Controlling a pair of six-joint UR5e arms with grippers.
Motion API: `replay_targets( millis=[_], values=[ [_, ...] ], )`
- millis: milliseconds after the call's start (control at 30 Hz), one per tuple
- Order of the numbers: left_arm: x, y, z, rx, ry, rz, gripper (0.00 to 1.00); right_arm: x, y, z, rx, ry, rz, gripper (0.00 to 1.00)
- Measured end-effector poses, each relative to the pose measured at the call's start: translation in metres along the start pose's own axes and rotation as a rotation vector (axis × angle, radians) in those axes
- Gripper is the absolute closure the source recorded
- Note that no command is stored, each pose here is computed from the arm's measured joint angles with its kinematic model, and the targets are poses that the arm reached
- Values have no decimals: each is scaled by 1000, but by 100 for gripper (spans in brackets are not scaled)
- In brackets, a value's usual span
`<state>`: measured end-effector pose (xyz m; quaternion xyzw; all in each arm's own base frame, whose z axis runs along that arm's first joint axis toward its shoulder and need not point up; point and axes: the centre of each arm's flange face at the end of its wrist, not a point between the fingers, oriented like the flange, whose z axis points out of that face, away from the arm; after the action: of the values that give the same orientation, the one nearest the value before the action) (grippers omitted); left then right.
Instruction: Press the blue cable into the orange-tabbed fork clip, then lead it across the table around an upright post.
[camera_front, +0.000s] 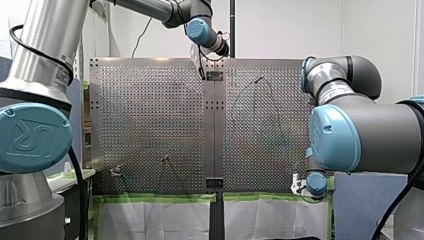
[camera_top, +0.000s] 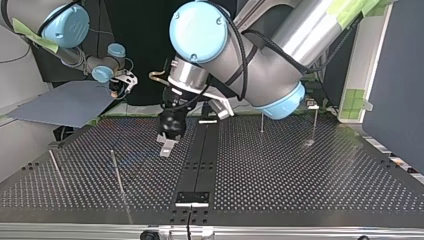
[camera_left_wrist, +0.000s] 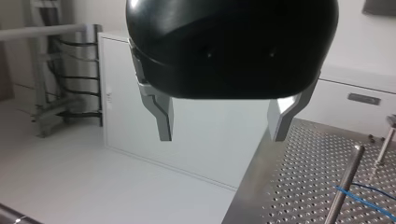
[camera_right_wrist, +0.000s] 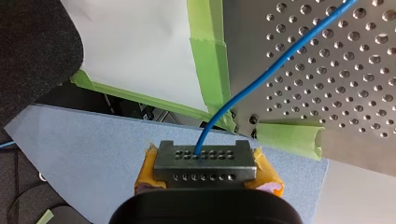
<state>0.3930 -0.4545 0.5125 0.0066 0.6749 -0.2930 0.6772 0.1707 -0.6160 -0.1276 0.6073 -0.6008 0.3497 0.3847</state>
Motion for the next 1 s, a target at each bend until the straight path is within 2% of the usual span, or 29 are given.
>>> replay_targets(
  millis=[233, 1000],
  values=[
    [20, 8, -4, 2, -7, -22, 0, 0, -1, 0, 1, 0, -1, 100],
    [100, 45, -21, 0, -9, -24, 0, -1, -4, -1, 7, -1, -3, 100]
  ],
)
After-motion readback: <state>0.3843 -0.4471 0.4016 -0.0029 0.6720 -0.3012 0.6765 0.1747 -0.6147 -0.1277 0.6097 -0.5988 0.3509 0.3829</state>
